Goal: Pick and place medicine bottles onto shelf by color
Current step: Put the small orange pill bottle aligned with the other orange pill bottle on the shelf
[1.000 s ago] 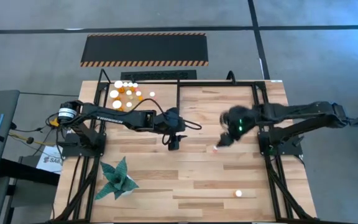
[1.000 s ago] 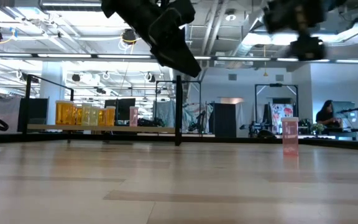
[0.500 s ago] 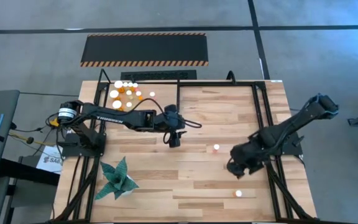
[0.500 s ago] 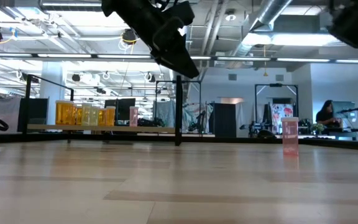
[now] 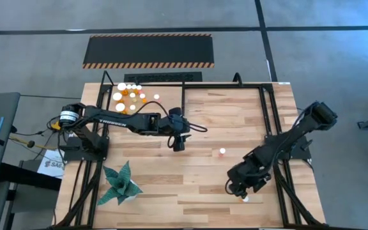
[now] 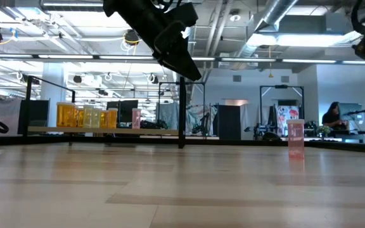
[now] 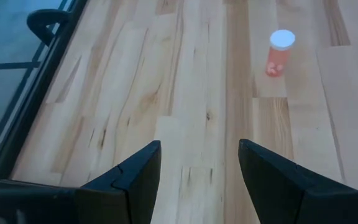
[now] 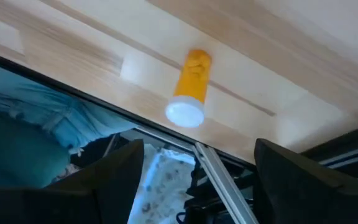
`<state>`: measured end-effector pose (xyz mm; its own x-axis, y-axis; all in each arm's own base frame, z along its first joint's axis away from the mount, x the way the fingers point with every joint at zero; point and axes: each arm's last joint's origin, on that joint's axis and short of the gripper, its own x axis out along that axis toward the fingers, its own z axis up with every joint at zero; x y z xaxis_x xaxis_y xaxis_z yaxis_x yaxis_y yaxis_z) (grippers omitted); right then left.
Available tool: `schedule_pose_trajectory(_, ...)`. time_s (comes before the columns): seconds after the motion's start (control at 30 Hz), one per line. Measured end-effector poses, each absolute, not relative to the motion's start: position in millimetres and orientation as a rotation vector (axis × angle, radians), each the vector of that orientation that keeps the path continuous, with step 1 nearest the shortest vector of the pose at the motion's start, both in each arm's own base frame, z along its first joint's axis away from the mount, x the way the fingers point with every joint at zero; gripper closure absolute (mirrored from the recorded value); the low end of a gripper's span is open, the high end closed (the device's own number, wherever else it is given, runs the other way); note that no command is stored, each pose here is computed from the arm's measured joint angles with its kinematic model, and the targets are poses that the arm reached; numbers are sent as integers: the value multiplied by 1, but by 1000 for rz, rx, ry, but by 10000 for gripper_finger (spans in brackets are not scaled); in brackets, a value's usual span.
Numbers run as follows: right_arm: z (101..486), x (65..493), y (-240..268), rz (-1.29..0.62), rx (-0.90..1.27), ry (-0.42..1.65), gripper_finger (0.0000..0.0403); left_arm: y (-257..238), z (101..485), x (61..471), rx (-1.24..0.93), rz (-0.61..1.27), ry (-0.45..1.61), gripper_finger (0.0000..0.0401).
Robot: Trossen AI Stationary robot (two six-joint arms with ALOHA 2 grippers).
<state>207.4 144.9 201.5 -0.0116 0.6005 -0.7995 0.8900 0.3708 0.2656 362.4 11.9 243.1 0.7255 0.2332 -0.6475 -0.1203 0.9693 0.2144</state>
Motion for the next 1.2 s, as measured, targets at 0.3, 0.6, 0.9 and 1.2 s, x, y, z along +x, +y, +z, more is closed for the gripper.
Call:
schedule_pose_trajectory(0.3, 184, 214, 151, -387, 1258, 1754, 76, 12, 242, 361, 161, 195, 749, 197)
schedule_pose_trajectory(0.6, 180, 218, 155, -338, 1229, 1717, 76, 12, 239, 358, 148, 199, 796, 197)
schedule_pose_trajectory(0.9, 180, 215, 159, -346, 1221, 1709, 84, 11, 237, 357, 140, 198, 814, 197)
schedule_pose_trajectory(1.2, 176, 217, 163, -348, 1219, 1698, 107, 11, 236, 356, 141, 197, 831, 197)
